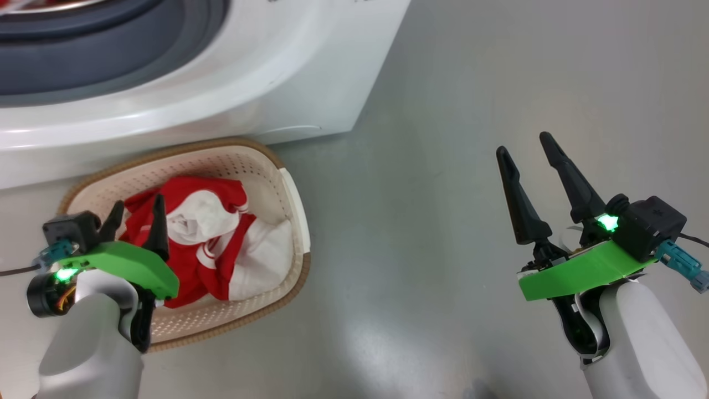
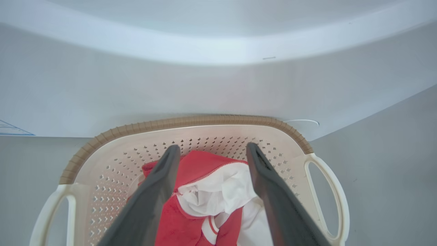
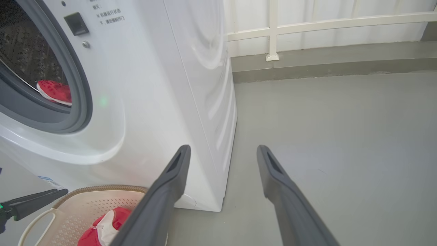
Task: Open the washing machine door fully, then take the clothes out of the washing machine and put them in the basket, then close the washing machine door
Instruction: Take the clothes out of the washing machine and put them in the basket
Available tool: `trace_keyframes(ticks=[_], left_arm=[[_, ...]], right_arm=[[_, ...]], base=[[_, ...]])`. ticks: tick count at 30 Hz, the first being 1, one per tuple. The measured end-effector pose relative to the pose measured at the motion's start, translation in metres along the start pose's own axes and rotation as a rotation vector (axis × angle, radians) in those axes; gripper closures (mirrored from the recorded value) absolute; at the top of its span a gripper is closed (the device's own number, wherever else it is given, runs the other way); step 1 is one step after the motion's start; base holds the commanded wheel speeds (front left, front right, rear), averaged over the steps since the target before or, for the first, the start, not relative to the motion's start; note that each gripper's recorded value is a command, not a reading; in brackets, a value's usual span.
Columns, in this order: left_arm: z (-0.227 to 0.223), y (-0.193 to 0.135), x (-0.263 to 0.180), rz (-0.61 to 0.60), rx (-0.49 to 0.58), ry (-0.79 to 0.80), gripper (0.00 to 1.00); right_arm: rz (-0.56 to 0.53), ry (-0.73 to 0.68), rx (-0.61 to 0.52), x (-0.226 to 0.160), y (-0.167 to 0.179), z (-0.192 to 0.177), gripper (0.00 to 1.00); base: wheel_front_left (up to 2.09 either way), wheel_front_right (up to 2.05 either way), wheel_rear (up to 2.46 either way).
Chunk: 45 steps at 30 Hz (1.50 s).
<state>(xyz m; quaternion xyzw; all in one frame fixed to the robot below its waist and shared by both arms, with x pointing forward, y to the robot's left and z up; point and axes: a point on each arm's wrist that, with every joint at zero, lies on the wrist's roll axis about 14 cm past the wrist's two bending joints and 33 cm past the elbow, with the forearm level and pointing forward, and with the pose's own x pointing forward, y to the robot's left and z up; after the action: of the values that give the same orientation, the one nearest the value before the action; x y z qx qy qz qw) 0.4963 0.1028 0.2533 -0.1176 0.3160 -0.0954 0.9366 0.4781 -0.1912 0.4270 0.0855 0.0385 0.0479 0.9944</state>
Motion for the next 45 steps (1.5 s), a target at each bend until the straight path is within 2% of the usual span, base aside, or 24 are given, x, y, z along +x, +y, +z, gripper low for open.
trace_keyframes(ticks=[9,28,45], left_arm=[[0.048,0.006,-0.02,0.025,-0.025,-0.161,0.0],[0.133,0.004,-0.106,0.051,0.033,-0.499,0.0],[0.15,-0.004,-0.181,0.067,0.08,-0.655,0.0]], right_arm=[[0.031,-0.038,-0.012,-0.001,0.008,0.018,0.0],[0.062,-0.1,-0.029,-0.031,0.021,0.053,0.0],[0.036,-0.12,-0.032,-0.068,0.016,0.065,0.0]], base=[[0.0,0.0,0.0],[0.0,0.0,0.0],[0.0,0.0,0.0]])
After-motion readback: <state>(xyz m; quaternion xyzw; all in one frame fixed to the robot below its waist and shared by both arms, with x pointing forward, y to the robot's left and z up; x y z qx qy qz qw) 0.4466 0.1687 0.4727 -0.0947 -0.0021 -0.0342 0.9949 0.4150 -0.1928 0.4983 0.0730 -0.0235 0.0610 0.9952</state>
